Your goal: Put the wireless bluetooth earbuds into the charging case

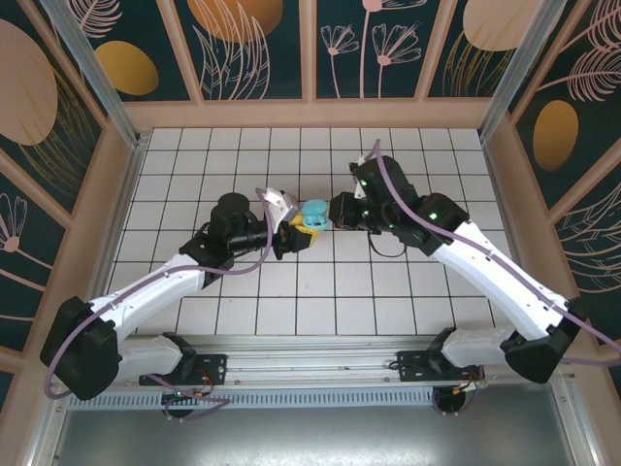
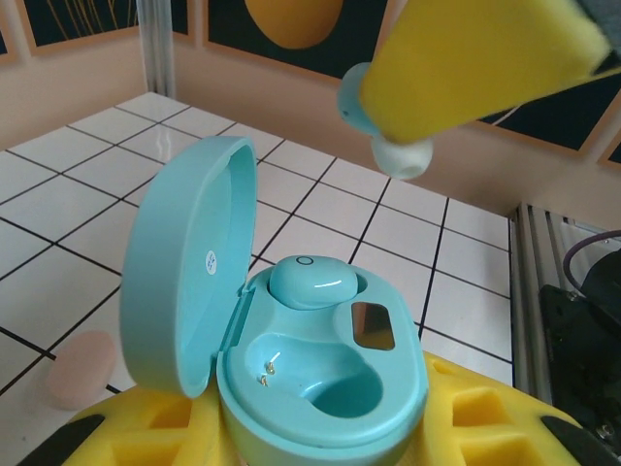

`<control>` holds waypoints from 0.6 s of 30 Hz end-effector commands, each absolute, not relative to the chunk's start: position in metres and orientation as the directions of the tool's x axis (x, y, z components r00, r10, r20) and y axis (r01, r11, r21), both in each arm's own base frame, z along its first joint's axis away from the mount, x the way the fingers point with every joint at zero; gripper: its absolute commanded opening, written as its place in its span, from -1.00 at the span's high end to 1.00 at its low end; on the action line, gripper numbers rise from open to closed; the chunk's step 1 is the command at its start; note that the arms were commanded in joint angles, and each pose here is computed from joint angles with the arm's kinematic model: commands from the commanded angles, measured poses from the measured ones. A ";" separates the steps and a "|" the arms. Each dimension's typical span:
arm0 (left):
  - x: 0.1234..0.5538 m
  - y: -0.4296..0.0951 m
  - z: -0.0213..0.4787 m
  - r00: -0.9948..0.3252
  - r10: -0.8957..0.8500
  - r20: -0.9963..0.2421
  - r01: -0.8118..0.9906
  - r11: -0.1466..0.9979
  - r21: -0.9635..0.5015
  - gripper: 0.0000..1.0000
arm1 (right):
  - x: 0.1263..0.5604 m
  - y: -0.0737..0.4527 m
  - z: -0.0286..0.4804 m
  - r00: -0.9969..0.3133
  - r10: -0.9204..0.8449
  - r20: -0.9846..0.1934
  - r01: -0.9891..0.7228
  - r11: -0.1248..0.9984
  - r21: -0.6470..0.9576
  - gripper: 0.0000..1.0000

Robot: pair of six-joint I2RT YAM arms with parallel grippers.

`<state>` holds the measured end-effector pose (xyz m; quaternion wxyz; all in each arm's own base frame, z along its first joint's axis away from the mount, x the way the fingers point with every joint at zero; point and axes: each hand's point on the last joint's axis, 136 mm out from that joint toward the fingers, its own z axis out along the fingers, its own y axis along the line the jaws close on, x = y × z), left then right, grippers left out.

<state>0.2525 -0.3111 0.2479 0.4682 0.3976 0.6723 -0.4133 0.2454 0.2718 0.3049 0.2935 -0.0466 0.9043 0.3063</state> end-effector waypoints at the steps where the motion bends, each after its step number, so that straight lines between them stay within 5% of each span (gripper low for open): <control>1: 0.257 -0.313 0.257 -0.171 0.130 -0.977 0.933 0.340 -0.118 0.77 | 0.248 0.289 0.314 -0.815 0.089 -0.572 -0.287 0.796 0.533 0.88; 18: 0.260 -0.306 0.256 -0.144 0.125 -0.982 0.919 0.384 -0.086 0.76 | 0.242 0.313 0.298 -0.836 0.015 -0.549 -0.307 0.816 0.490 0.87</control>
